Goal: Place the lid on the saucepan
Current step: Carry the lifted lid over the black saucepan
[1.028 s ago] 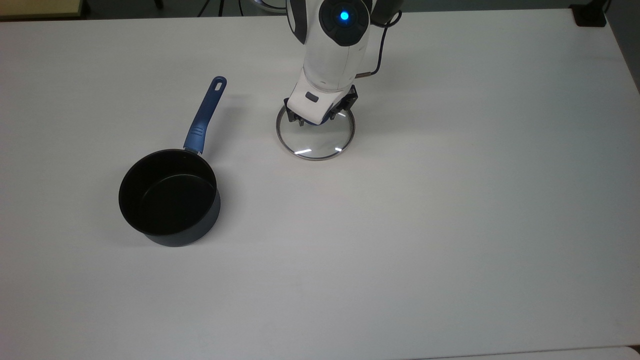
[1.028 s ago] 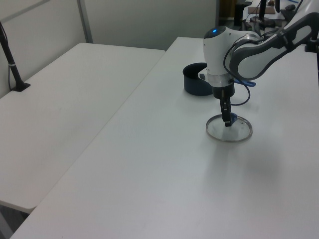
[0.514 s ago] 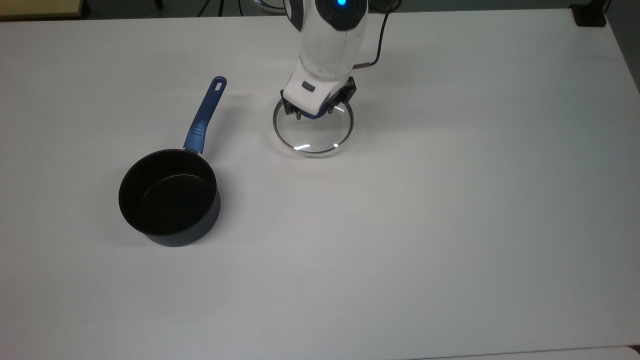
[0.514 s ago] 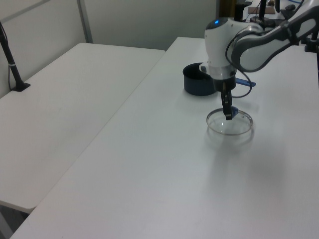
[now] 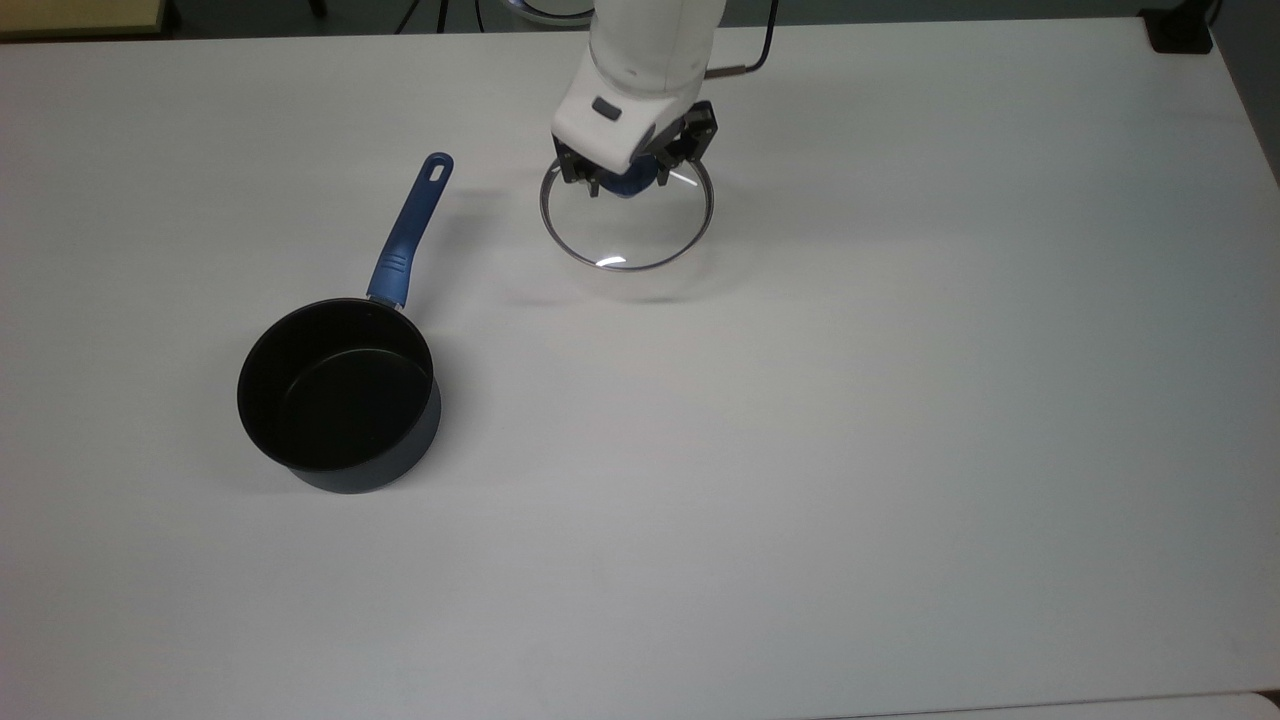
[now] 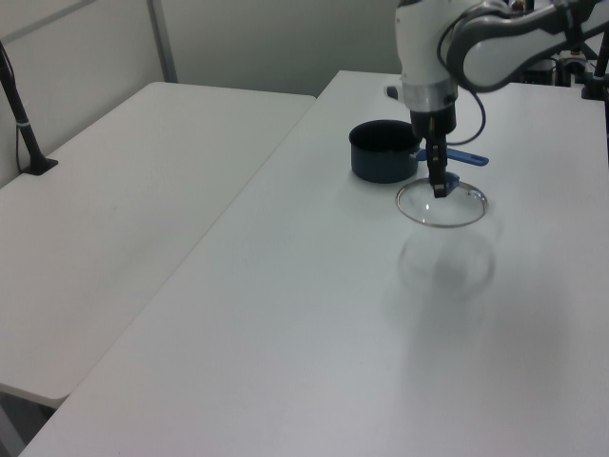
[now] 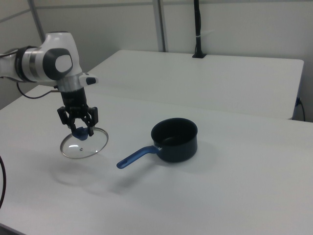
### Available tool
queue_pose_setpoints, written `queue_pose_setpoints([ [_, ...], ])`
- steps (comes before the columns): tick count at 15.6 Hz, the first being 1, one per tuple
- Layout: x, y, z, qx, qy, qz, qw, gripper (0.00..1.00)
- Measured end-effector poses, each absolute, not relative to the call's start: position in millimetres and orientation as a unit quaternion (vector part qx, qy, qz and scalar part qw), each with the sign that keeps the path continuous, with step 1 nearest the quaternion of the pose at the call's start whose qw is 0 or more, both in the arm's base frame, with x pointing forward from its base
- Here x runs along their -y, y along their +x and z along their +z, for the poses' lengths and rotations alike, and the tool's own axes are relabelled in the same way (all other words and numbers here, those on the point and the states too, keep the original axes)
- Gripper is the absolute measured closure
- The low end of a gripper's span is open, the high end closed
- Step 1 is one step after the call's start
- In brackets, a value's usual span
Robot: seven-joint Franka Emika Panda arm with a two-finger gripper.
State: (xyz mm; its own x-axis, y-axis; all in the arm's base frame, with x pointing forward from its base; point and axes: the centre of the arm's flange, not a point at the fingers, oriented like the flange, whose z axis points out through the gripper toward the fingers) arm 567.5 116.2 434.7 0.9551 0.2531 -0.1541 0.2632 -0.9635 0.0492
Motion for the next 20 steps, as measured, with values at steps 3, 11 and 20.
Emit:
queue_pose_setpoints([
  [3, -102, 571, 456, -0.117, 0.991, -0.063, 0.033, 0.34],
  [11, 4, 599, 505, -0.031, 0.999, -0.027, 0.032, 0.34],
  [20, 110, 638, 479, 0.051, 0.998, -0.031, 0.035, 0.34],
])
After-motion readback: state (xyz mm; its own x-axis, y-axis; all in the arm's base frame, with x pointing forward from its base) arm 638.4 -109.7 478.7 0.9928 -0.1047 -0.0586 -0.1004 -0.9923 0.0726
